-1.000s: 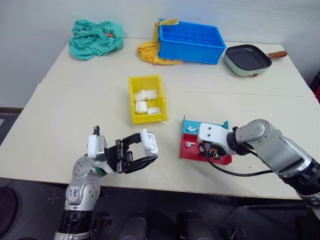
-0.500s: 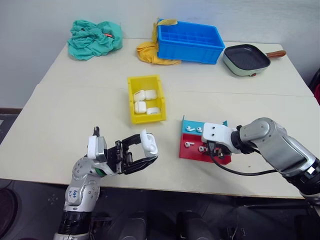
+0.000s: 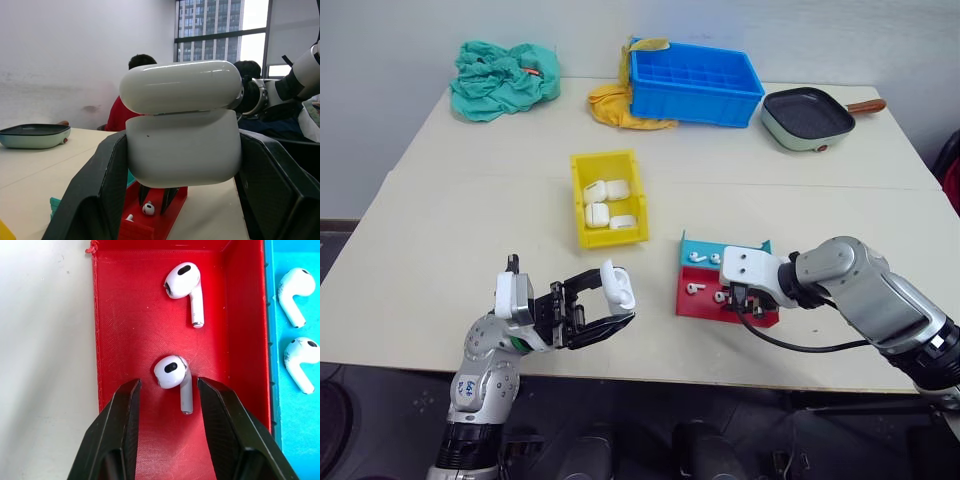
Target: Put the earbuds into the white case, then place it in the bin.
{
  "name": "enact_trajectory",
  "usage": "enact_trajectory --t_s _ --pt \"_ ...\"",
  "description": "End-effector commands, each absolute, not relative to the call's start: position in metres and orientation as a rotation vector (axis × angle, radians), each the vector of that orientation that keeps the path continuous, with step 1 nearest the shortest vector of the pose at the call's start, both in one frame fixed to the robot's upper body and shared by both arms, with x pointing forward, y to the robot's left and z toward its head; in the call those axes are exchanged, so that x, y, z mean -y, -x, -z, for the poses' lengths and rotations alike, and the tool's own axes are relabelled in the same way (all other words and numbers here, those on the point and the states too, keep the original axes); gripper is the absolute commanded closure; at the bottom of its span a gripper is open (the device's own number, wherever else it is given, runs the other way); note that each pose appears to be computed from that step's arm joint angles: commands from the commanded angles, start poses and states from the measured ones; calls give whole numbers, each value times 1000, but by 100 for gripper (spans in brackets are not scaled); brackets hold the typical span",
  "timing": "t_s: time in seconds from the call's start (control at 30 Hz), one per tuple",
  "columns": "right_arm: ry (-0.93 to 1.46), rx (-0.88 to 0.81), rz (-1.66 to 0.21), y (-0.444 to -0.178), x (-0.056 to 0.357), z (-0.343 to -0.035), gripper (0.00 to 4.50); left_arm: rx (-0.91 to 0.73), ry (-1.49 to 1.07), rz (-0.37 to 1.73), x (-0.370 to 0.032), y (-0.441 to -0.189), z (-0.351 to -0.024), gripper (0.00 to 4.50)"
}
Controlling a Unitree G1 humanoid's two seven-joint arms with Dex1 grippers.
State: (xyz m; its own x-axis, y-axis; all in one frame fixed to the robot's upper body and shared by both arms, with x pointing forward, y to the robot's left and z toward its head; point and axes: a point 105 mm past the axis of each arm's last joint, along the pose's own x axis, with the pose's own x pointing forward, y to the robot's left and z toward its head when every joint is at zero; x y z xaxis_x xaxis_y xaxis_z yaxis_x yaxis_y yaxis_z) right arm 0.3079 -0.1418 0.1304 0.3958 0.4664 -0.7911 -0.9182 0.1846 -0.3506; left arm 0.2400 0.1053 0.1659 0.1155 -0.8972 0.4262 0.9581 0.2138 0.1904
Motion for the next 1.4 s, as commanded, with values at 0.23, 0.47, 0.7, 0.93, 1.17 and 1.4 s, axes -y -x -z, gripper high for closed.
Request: enact_trajectory --t_s 0.23,0.47,0.7,0.93,1.17,1.4 --pt "926 -571 -1070 -310 138 -128 270 542 119 1365 -105 -235 -171 168" --pt "925 -578 -1069 -310 140 -126 270 539 117 1362 -107 -235 -171 168" --pt "926 -595 -1078 -309 141 -124 288 538 115 1360 -107 -235 -171 168" --pt "929 -585 -1071 -310 141 -125 409 539 116 1360 -108 -236 -171 168" --pt "919 -575 -1069 -310 143 -128 409 539 118 1366 -107 -237 -171 168" --pt "846 -476 -1091 -305 144 -147 409 549 129 1383 -105 -238 -174 168"
